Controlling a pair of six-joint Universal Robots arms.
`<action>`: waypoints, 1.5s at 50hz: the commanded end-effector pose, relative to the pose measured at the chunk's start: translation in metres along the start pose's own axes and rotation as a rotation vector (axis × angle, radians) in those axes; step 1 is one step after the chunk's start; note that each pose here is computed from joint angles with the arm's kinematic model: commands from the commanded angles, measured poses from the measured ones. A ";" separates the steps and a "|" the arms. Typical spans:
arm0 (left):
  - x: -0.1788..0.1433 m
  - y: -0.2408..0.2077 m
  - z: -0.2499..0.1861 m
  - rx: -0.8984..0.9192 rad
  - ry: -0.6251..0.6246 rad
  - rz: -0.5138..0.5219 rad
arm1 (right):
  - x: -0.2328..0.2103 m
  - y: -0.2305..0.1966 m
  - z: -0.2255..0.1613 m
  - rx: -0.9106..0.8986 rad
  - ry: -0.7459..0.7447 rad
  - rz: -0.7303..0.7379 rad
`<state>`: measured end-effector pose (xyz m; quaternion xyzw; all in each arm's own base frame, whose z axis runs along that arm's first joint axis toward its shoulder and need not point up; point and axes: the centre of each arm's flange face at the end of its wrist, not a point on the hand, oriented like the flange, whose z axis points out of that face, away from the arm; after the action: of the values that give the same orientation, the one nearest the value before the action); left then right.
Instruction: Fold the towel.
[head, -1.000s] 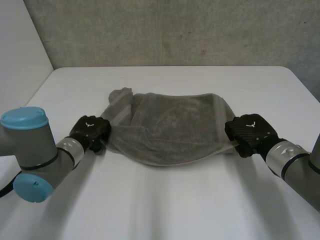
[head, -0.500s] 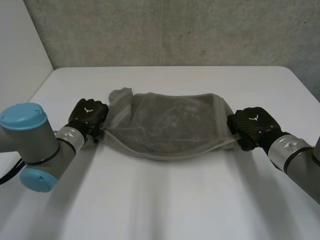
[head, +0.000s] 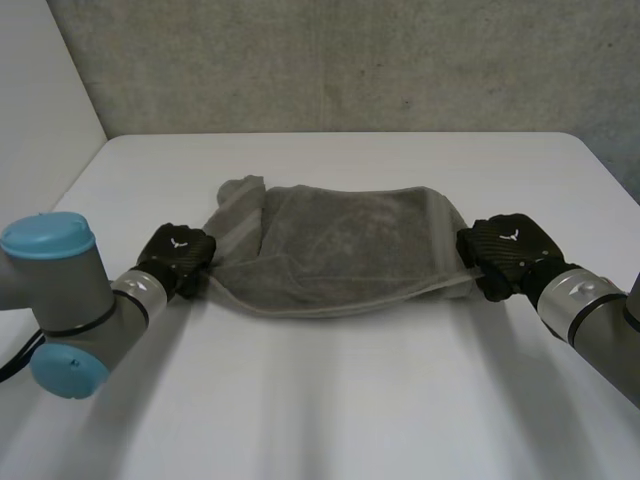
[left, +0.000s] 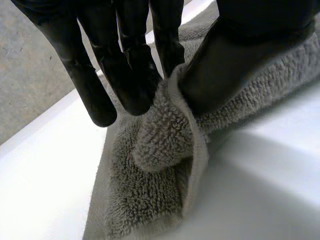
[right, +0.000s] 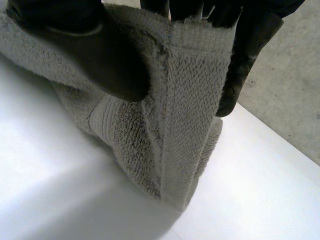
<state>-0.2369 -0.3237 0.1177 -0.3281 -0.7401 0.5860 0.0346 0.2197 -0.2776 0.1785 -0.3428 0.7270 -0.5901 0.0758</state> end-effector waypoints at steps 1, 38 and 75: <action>-0.016 -0.018 -0.009 0.027 -0.038 0.003 | 0.004 -0.006 0.000 0.005 0.026 -0.008; -0.070 -0.128 -0.074 0.272 -0.017 -0.223 | 0.061 -0.156 -0.056 0.087 0.052 -0.187; -0.104 -0.212 -0.015 0.619 -0.160 -0.012 | 0.064 -0.213 0.029 0.637 0.190 -0.305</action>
<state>-0.2503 -0.3920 0.4037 -0.2202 -0.4624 0.8565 0.0637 0.2714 -0.3626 0.4229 -0.3001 0.4108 -0.8608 -0.0110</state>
